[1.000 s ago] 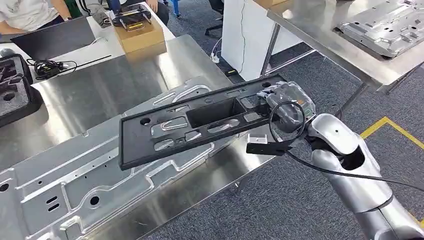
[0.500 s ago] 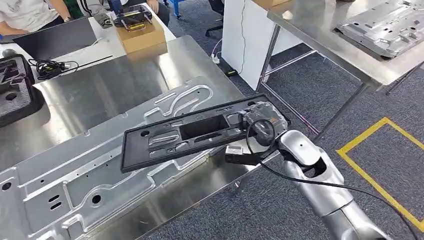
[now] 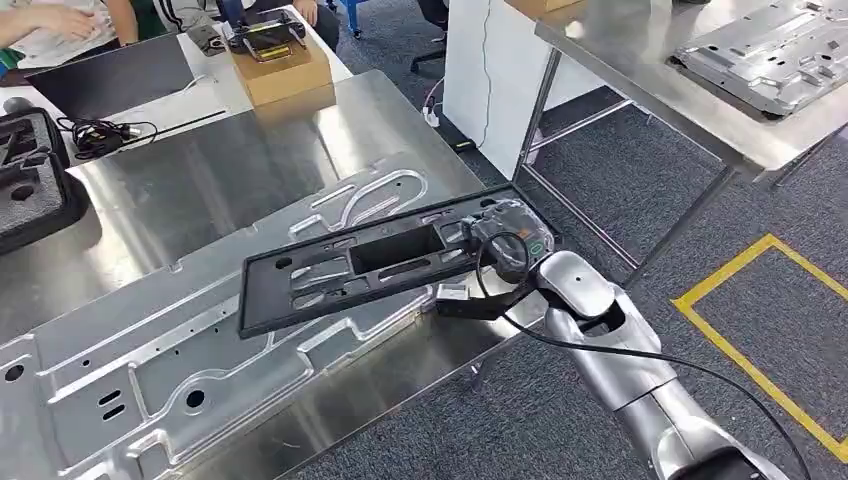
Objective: Take the parts from the cabinet and place them on the table.
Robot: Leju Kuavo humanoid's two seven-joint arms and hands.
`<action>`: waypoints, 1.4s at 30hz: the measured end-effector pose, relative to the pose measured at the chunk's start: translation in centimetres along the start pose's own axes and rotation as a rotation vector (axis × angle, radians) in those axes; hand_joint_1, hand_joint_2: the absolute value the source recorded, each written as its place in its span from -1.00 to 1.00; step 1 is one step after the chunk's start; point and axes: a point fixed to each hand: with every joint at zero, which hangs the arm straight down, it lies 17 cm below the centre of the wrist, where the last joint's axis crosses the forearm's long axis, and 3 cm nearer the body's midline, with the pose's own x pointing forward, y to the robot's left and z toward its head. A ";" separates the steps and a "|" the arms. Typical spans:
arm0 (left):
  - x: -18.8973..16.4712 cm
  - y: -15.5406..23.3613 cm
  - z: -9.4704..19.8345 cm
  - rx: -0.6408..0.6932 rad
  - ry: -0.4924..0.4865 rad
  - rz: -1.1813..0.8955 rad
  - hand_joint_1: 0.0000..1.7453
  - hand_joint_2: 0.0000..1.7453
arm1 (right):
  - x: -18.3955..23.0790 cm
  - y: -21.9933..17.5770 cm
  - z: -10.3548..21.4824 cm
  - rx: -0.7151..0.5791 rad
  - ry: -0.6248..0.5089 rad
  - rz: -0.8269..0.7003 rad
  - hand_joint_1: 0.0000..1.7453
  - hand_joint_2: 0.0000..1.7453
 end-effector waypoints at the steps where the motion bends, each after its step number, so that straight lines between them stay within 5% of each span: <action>1: 0.0 0.0 0.0 -0.001 0.001 -0.006 -1.00 -1.00 | -0.3 0.3 -0.1 0.009 -0.005 0.017 1.00 1.00; 20: 1.4 -0.1 -0.3 -0.012 -0.022 -0.050 -1.00 -1.00 | 1.1 2.7 -3.3 0.072 -0.141 0.233 1.00 1.00; 35: 1.7 0.1 -0.3 -0.009 -0.048 -0.024 -1.00 -1.00 | 3.9 7.0 -1.6 0.163 -0.059 -0.308 1.00 1.00; 42: 2.3 -0.1 -0.1 -0.022 -0.082 0.039 -1.00 -1.00 | 4.6 8.9 0.9 0.183 -0.032 -0.383 1.00 1.00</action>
